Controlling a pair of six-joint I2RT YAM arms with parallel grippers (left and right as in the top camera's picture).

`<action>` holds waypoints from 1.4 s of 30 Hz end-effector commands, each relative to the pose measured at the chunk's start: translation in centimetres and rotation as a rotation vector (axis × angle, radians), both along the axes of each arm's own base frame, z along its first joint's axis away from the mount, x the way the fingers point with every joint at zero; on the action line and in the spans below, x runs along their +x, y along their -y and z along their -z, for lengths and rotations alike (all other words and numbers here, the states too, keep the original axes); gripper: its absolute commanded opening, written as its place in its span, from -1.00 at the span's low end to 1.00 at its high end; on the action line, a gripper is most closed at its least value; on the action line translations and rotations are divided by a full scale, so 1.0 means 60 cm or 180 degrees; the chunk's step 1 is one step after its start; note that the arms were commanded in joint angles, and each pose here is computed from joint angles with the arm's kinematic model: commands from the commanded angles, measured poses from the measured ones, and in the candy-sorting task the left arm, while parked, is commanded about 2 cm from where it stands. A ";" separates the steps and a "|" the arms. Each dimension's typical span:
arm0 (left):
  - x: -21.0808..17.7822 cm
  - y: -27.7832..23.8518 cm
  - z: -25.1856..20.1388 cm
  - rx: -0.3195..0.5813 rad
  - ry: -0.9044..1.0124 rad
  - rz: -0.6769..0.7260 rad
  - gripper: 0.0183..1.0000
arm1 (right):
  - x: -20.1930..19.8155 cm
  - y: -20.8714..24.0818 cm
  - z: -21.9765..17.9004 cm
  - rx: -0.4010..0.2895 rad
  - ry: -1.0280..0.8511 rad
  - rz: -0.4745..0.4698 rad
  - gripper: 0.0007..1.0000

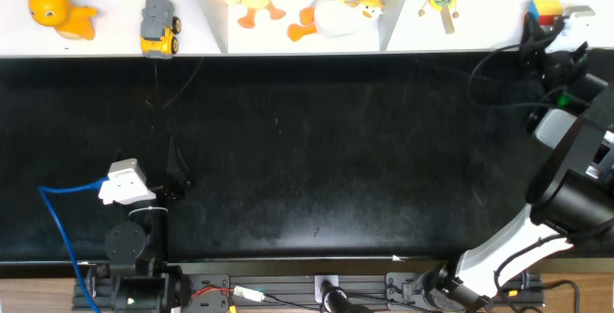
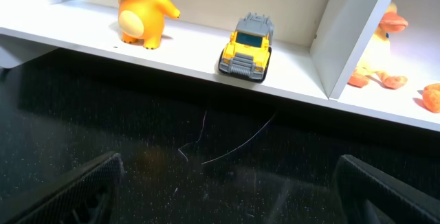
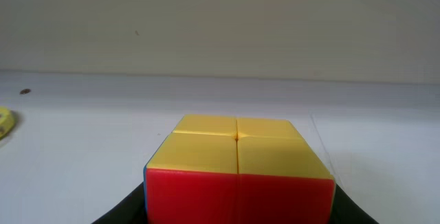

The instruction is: Store Toys

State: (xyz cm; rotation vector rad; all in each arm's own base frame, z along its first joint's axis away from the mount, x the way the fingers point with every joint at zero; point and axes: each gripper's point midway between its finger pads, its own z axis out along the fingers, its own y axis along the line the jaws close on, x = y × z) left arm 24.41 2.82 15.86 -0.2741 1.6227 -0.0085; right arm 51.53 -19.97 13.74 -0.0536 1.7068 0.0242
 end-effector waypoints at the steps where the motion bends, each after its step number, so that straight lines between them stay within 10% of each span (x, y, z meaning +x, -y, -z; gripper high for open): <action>1: 0.000 0.002 -0.001 -0.0011 0.0031 0.0024 1.00 | 0.017 0.002 0.013 0.0055 -0.0015 -0.0040 -0.92; 15: 0.000 0.002 -0.001 -0.0013 0.0032 0.0023 1.00 | 0.030 -0.025 0.019 0.0091 -0.0084 -0.0137 -0.92; 19: 0.000 0.002 -0.001 -0.0011 0.0032 0.0024 1.00 | 0.031 -0.024 0.015 0.0218 -0.0063 -0.0112 -0.03; 29: 0.000 0.002 -0.001 -0.0011 0.0031 0.0024 1.00 | 0.028 -0.025 -0.002 0.0519 -0.0078 -0.0066 0.99; 42: 0.000 0.002 -0.001 -0.0011 0.0032 0.0024 1.00 | -0.075 0.001 -0.136 0.0724 -0.0635 0.0887 0.99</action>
